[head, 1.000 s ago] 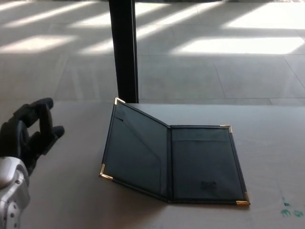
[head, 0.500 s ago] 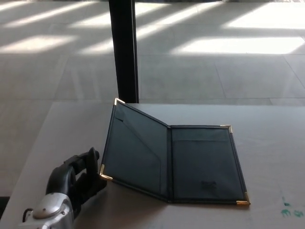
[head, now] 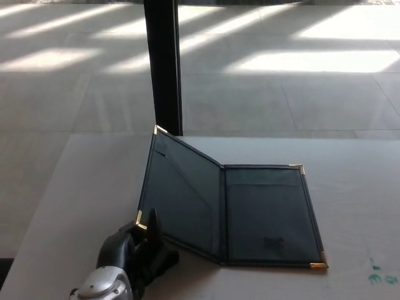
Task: The robot uses its left hand to push the cover of the diary kept in the middle of the desk to close it
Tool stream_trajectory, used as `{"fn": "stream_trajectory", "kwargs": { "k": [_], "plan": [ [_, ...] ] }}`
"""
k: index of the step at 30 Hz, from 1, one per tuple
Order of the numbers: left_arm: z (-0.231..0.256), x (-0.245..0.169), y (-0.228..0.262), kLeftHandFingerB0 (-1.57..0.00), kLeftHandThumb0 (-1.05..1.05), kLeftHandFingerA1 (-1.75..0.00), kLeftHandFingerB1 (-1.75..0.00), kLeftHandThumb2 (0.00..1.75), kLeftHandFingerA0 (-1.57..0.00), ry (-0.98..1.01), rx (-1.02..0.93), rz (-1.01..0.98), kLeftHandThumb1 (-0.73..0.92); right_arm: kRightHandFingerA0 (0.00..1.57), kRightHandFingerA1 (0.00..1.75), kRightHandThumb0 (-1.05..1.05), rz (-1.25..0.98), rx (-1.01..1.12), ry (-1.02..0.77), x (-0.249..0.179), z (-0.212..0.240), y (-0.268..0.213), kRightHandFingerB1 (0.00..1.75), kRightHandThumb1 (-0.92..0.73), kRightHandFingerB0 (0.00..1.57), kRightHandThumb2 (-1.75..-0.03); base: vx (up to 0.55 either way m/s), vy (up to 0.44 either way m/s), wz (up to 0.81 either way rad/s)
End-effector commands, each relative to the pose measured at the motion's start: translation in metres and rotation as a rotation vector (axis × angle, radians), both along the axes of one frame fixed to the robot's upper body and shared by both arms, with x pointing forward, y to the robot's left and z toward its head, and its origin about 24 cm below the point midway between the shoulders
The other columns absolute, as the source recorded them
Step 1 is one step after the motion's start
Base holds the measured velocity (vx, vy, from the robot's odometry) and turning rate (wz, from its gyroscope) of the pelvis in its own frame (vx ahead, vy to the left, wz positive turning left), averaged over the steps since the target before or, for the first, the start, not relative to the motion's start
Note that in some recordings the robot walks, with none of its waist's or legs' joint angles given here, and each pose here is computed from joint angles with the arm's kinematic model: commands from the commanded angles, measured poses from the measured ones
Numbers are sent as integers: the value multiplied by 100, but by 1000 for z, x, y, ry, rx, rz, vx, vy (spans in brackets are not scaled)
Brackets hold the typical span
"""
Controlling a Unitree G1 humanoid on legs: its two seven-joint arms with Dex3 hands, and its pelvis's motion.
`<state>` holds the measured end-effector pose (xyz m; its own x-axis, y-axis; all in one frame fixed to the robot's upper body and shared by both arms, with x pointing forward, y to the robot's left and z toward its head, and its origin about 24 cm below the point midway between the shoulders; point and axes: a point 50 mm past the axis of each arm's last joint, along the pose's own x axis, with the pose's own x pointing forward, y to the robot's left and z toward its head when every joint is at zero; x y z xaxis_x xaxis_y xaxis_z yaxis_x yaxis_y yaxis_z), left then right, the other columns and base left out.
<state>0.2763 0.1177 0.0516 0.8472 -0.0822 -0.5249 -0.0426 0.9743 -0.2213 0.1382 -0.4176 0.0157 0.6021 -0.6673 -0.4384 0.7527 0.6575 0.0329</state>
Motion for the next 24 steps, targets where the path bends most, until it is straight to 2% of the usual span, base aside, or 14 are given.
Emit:
{"fn": "stream_trajectory", "kwargs": {
  "k": [1,7,9,10,13,14,15,16,17,18,20,21,23,24],
  "plan": [
    [31,15,-42,-29,-95,-51,-46,81,-40,-48,-92,-59,92,40,105,-99,-15,-21,-8,-3,8,-6,51,-92,31,-68,0,0,0],
    [71,29,-67,-27,-94,-54,-48,86,-37,-178,-106,-138,92,42,102,-99,-28,-31,16,-7,5,-6,50,-92,32,-68,0,0,0],
    [87,34,-72,-29,-94,-51,-46,84,-43,-208,-94,-142,92,42,104,-99,-22,-26,7,-8,7,-5,51,-91,32,-68,0,0,8],
    [100,38,-76,-28,-94,-51,-46,84,-38,-249,-84,-159,92,43,106,-99,-24,-23,5,-7,7,-5,52,-91,31,-68,0,0,0],
    [126,42,-84,-33,-93,-51,-48,79,-42,-360,-38,-201,92,41,107,-99,-16,-20,-7,-5,8,-5,51,-91,30,-68,0,0,0],
    [135,41,-87,-30,-94,-50,-45,84,-44,-389,4,-221,92,41,106,-99,-11,-26,-2,-4,8,-5,51,-92,30,-68,0,0,0],
    [141,39,-88,-28,-88,-56,-52,120,-39,-417,24,-240,80,41,105,-99,-8,-28,-2,-3,8,-6,50,-91,30,-68,0,0,0],
    [146,37,-90,-34,-94,-46,-46,80,-43,-452,50,-261,92,42,103,-99,-4,-31,0,-2,8,-6,50,-92,31,-68,0,0,0],
    [150,34,-92,-34,-94,-46,-46,80,-43,-486,76,-279,92,42,103,-99,-1,-35,3,-1,8,-5,50,-92,31,-68,0,0,0],
    [161,23,-101,-34,-94,-47,-47,77,-43,-603,163,-349,92,43,102,-100,-3,-36,8,1,9,-5,50,-91,32,-68,0,0,0],
    [162,10,-109,-33,-98,-51,-48,77,-41,-679,218,-412,92,45,101,-100,15,-55,14,4,12,-5,50,-91,32,-68,0,0,0],
    [160,3,-113,-30,-95,-57,-48,86,-41,-708,270,-451,92,42,101,-99,22,-54,12,5,12,-5,49,-91,30,-68,0,0,0],
    [151,-12,-121,-30,-96,-59,-48,85,-43,-730,375,-537,92,43,101,-99,37,-57,7,11,15,-4,49,-91,32,-68,0,0,0],
    [144,-19,-126,-37,-92,-77,-53,81,-58,-736,412,-573,92,45,103,-100,36,-58,8,13,16,-4,50,-91,33,-68,0,0,0]
  ]
}}
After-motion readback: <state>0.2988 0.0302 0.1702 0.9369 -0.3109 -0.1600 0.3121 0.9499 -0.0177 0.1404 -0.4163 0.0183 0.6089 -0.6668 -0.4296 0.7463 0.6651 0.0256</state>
